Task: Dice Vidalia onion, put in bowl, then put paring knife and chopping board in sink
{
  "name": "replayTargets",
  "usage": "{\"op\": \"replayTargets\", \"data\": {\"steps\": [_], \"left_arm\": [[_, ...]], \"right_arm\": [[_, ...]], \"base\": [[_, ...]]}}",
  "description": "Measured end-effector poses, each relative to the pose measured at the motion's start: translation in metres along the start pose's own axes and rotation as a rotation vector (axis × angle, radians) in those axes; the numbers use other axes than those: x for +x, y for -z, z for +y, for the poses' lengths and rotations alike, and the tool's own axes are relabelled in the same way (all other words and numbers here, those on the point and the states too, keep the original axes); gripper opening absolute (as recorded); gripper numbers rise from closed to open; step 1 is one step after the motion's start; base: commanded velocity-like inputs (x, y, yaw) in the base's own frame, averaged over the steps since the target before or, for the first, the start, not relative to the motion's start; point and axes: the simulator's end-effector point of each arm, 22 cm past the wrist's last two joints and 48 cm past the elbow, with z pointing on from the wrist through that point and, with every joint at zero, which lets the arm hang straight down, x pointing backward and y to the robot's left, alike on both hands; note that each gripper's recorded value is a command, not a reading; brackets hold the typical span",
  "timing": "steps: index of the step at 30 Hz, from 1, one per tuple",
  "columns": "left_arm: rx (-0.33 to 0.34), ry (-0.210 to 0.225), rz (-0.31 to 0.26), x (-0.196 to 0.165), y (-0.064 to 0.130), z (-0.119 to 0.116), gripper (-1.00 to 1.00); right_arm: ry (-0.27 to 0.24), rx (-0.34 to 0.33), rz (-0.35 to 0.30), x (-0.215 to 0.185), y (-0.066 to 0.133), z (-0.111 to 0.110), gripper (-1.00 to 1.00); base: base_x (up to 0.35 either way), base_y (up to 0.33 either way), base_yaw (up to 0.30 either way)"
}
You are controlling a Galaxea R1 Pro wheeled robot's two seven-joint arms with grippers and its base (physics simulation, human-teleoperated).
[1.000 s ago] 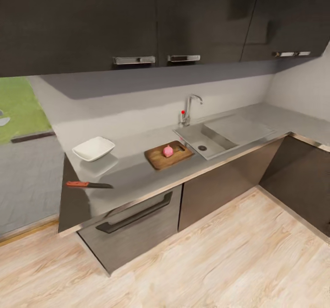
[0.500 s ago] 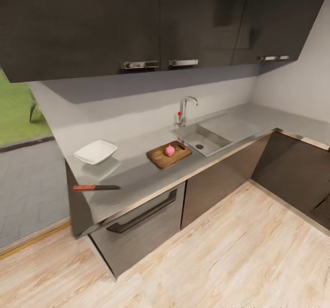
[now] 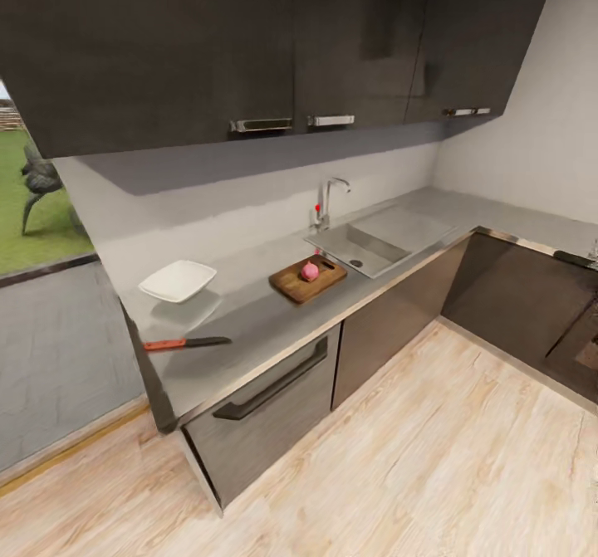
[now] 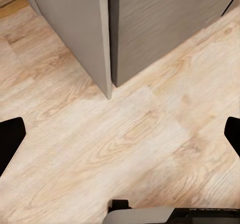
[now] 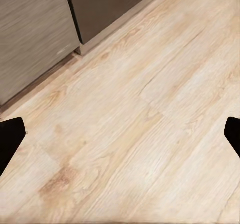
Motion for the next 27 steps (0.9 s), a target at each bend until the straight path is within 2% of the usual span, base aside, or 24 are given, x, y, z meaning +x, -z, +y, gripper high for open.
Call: {"op": "replayTargets", "data": {"steps": [27], "left_arm": [[0.000,0.000,-0.020,-0.0065,0.0001,-0.0001,1.00]], "right_arm": [[-0.003,-0.002,-0.019,-0.0062,-0.0012,0.0007,1.00]], "base": [[-0.002,0.313,-0.181]]}}
